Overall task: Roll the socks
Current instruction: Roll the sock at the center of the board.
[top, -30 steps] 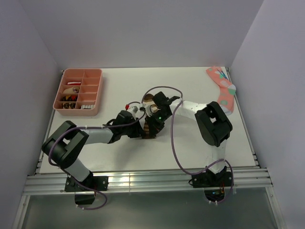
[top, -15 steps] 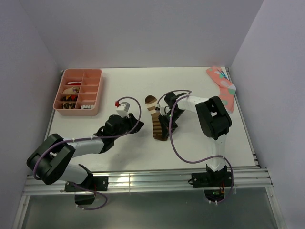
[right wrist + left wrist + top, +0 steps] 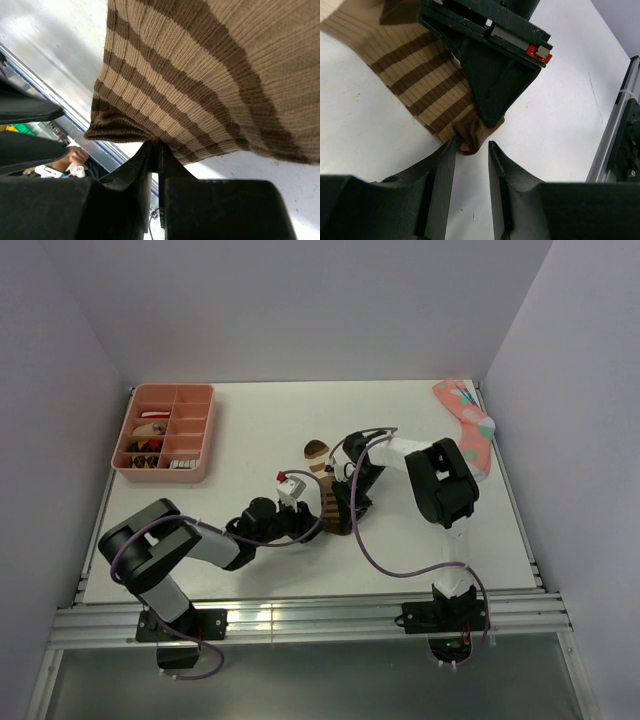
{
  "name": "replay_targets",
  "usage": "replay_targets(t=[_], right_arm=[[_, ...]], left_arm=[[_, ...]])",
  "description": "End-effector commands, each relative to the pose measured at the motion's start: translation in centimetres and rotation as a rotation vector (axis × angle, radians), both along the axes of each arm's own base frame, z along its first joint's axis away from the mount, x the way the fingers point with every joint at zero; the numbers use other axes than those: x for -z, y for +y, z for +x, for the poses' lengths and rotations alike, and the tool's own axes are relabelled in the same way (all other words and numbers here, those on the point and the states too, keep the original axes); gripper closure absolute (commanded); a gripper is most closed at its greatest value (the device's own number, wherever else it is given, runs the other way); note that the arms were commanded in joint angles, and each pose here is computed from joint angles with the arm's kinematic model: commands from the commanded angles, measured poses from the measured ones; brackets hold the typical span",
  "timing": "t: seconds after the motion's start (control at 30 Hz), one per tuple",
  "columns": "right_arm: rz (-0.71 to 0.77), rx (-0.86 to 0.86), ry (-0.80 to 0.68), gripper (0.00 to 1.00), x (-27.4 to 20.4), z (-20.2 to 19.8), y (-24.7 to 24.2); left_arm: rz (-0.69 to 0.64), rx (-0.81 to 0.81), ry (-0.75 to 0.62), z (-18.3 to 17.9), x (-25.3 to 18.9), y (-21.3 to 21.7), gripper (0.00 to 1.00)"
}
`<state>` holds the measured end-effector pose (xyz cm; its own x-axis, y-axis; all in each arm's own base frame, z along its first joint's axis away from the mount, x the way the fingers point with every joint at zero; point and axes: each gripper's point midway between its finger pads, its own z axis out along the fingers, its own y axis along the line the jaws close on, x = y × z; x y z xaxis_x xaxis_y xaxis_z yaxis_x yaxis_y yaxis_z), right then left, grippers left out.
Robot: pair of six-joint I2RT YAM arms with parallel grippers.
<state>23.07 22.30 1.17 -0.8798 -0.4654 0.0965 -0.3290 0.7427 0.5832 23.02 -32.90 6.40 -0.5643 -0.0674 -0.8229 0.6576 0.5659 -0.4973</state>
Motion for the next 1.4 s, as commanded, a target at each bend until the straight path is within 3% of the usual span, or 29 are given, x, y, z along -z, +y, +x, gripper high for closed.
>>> replay_targets(t=[0.0, 0.67, 0.77, 0.93, 0.97, 1.13, 1.23, 1.37], right_arm=[[-0.132, -0.046, -0.031, 1.00, 3.2, 0.4, -2.1], [-0.123, -0.042, -0.030, 1.00, 3.1, 0.6, -1.8], [-0.117, -0.041, -0.035, 1.00, 3.0, 0.7, -1.7], [-0.118, -0.031, -0.105, 1.00, 2.7, 1.6, -1.8], [-0.124, -0.030, -0.118, 0.96, 2.7, 1.5, -2.0], [-0.072, 0.006, -0.238, 0.65, 1.0, 3.0, -1.2], [-0.047, 0.033, -0.335, 0.57, -0.6, 4.3, -1.0], [-0.006, 0.084, -0.455, 0.55, -3.5, 5.8, -1.2]], left_arm=[[-0.061, 0.062, -0.096, 0.4, -2.3, -2.1, 0.62], [0.030, 0.056, -0.017, 1.4, 1.9, -3.0, 0.65], [0.053, 0.033, 0.013, 1.7, 2.8, -2.9, 0.69], [0.104, -0.004, 0.101, 1.8, 4.3, -2.6, 0.94], [0.116, -0.023, 0.115, 1.9, 4.6, -2.4, 0.99], [0.219, -0.061, 0.238, 0.6, 6.9, -0.6, 1.00], [0.259, -0.084, 0.287, 0.5, 7.4, -0.1, 1.00], [0.306, -0.083, 0.373, -0.2, 7.7, 0.8, 1.00]])
